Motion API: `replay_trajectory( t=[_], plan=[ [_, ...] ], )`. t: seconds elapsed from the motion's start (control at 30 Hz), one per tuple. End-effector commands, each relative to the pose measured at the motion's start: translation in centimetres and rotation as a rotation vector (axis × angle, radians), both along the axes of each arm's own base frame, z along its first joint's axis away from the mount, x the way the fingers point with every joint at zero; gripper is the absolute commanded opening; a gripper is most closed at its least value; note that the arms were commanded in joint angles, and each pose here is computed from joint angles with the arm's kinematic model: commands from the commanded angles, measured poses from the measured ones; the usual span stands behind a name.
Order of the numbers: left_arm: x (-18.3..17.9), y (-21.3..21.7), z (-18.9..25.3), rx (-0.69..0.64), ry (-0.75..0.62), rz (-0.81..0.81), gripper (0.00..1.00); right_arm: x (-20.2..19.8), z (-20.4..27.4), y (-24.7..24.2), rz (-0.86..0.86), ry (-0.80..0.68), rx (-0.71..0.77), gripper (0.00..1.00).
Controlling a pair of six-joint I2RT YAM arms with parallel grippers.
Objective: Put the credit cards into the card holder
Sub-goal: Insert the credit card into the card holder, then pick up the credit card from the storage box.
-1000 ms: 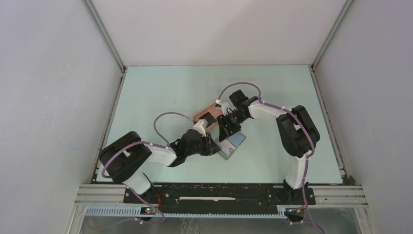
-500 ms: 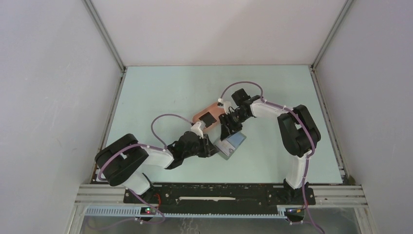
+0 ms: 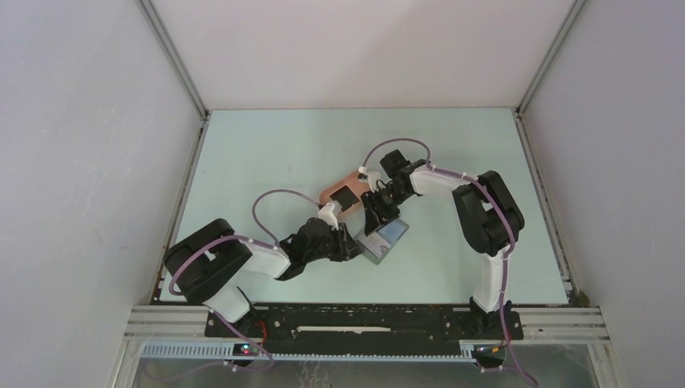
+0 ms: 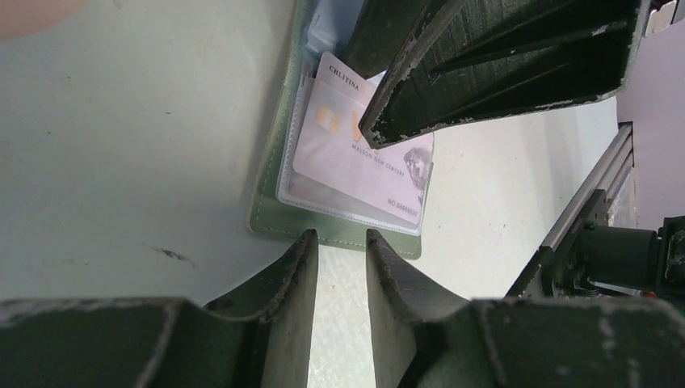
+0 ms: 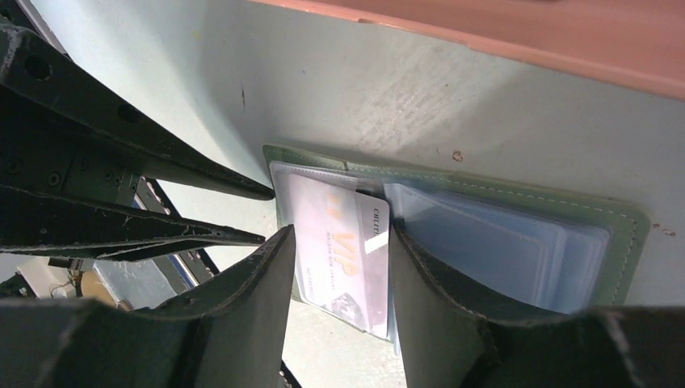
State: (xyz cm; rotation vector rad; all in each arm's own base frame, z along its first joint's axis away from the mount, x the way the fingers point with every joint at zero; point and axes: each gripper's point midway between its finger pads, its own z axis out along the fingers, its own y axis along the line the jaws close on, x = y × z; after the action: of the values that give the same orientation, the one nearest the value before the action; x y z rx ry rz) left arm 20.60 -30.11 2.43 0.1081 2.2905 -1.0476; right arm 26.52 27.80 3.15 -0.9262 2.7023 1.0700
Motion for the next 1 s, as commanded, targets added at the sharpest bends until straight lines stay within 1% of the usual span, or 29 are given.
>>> replay_trajectory(
  t=[0.0, 0.17, 0.27, 0.4, 0.47, 0.6, 0.8, 0.97],
  plan=[
    [1.2, -0.6, 0.3, -0.001, -0.020, 0.013, 0.34, 0.4, -0.2, 0.4, 0.000, -0.005, -0.016, 0.55],
    [1.3, -0.6, 0.3, -0.002, -0.022, 0.011, 0.33, -0.4, 0.6, 1.1, 0.028, 0.007, 0.019, 0.50],
    [1.4, -0.6, 0.4, 0.000, -0.023, 0.011, 0.33, -1.0, 1.1, 1.6, 0.050, 0.012, 0.036, 0.46],
    [1.6, -0.4, 0.3, 0.005, -0.024, 0.014, 0.33, -1.2, 1.6, 1.8, 0.063, -0.001, 0.050, 0.45],
    [1.5, -0.2, 0.5, 0.007, -0.032, 0.011, 0.34, -0.7, 2.5, 1.5, 0.063, -0.031, 0.062, 0.49],
    [0.9, 0.9, 1.3, 0.024, -0.066, 0.006, 0.37, 0.5, 5.5, 0.4, 0.068, -0.140, 0.094, 0.55],
    [0.6, 2.8, 4.0, 0.072, -0.162, -0.001, 0.45, 0.6, 10.6, -0.8, 0.121, -0.278, 0.192, 0.56],
    [1.5, 4.7, 7.7, 0.136, -0.299, 0.029, 0.54, 0.2, 14.2, -1.7, 0.153, -0.375, 0.269, 0.55]
  ],
)
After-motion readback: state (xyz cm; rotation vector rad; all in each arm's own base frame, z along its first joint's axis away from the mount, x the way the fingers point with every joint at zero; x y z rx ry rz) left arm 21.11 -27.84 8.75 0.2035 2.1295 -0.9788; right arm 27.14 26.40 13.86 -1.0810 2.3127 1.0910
